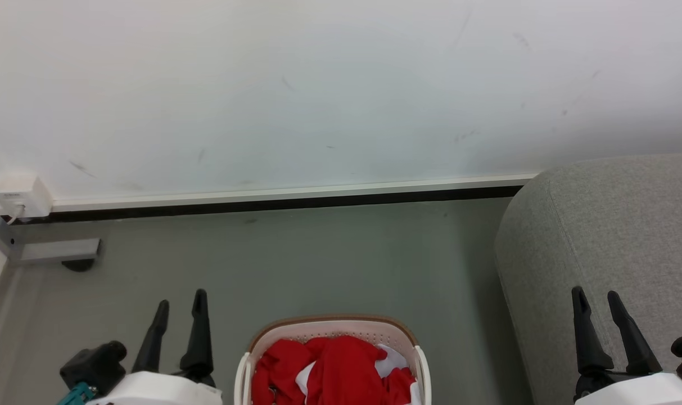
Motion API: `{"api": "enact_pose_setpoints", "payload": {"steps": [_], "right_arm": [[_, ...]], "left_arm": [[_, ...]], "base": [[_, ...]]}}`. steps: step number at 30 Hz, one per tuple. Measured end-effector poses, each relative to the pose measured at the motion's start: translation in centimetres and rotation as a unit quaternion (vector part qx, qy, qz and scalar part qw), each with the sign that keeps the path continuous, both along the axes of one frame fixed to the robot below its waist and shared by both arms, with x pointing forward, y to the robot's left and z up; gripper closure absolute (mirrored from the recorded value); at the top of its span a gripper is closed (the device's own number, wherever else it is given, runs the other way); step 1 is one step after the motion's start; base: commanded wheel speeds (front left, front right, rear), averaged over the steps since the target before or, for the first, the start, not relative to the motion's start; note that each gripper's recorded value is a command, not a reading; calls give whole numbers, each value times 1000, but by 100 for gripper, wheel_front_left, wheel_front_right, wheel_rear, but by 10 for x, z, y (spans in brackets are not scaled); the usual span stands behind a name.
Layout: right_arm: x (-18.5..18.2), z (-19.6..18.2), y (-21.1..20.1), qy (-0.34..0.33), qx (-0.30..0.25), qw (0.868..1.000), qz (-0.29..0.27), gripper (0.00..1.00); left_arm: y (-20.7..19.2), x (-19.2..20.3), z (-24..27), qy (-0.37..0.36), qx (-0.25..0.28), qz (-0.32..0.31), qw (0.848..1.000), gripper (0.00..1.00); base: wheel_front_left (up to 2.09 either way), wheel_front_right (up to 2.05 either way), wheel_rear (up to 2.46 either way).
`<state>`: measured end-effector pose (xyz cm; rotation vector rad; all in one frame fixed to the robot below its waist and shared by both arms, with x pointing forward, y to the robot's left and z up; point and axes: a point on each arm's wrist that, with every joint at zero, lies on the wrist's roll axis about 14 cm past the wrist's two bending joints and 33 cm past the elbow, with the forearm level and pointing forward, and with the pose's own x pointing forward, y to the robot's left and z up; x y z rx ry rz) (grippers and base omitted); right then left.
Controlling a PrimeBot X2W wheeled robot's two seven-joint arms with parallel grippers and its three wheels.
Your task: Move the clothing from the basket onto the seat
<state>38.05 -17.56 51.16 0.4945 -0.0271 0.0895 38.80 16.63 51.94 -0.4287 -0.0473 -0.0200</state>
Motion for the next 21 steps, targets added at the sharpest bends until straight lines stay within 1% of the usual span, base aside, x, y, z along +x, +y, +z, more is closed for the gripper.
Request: {"api": "enact_pose_setpoints", "payload": {"steps": [21], "right_arm": [[0,5,11,-22,-87,996,17,0]], "left_arm": [[-10,-1,6,-25,99,-9,995,0]], "base": [[0,0,0]]}}
